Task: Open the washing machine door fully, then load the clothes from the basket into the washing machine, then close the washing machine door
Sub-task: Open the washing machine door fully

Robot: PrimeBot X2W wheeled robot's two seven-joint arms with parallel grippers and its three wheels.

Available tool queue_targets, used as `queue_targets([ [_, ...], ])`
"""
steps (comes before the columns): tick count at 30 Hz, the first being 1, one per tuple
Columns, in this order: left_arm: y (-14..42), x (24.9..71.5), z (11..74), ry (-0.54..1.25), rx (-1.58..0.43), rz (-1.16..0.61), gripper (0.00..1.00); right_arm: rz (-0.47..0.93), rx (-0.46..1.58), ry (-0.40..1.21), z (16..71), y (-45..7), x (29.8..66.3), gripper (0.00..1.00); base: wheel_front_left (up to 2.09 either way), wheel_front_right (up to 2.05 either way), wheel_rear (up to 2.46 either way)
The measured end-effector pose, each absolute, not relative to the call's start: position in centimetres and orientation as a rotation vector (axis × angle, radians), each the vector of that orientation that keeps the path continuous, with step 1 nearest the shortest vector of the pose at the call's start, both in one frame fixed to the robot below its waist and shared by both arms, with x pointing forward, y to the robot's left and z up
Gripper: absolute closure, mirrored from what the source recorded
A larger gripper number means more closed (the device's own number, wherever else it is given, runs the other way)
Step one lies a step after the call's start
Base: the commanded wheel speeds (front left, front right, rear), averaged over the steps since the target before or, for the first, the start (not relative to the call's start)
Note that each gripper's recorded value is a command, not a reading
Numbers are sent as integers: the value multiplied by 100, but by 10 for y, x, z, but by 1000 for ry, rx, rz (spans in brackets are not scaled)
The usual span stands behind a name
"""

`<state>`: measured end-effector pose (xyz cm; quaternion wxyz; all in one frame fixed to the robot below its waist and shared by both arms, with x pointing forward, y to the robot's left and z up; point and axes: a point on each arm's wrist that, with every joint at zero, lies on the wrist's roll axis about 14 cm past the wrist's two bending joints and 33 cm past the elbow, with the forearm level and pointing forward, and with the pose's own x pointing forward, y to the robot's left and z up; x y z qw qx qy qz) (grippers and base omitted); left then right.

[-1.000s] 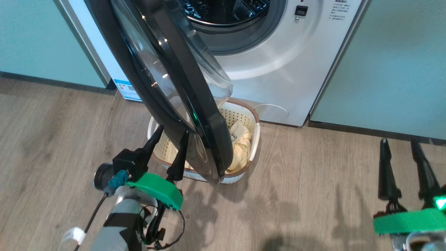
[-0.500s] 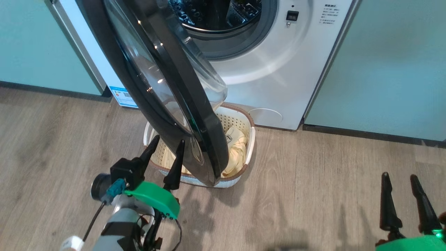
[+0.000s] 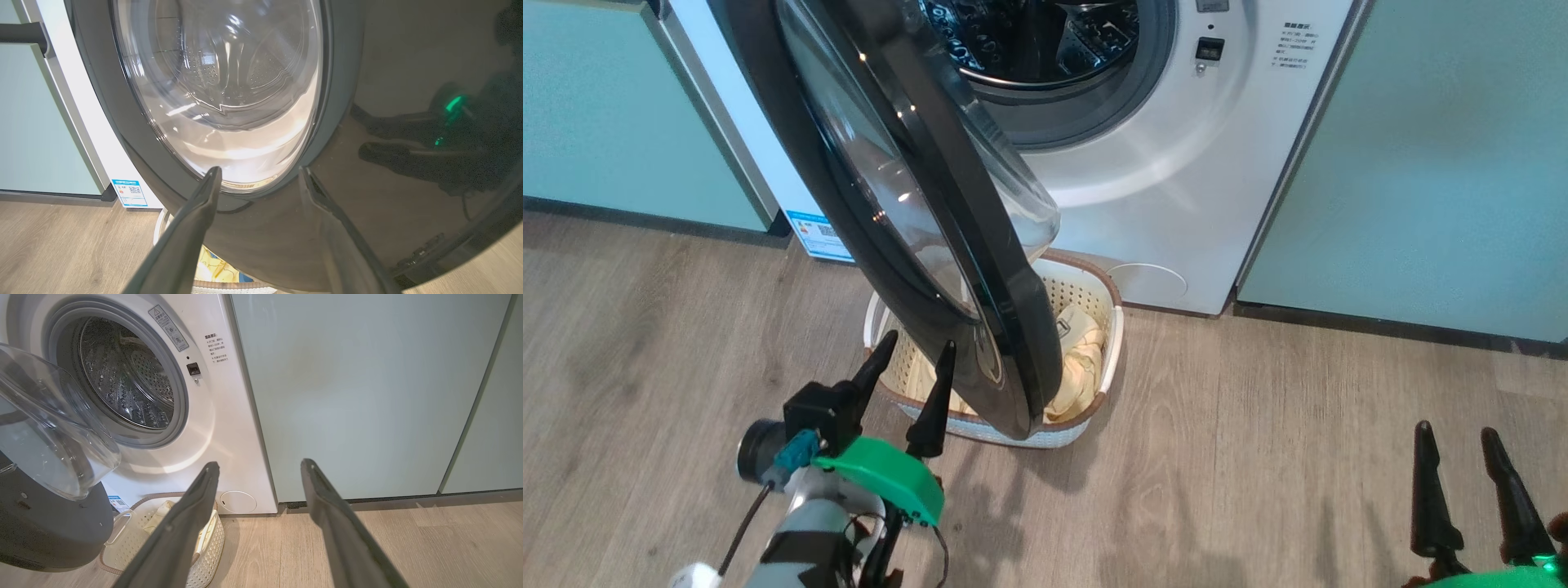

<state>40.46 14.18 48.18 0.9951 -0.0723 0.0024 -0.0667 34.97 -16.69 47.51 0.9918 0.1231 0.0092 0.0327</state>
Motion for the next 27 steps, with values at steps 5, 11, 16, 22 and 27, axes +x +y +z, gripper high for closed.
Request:
queue_targets([
  [5, 142, 405, 482, 5, -145, -133, 0, 66, 247, 18, 475, -167, 350, 0, 0, 0, 0],
  [11, 142, 404, 484, -1, -144, -134, 0, 65, 247, 12, 477, -167, 349, 0, 0, 0, 0],
  [16, 142, 403, 485, -3, -143, -133, 100, 66, 247, 3, 480, -167, 348, 0, 0, 0, 0],
  [22, 141, 402, 488, -9, -141, -135, 100, 62, 255, 4, 480, -168, 344, 0, 0, 0, 0],
  [27, 144, 403, 493, -27, -125, -125, 100, 63, 256, 5, 480, -167, 343, 0, 0, 0, 0],
])
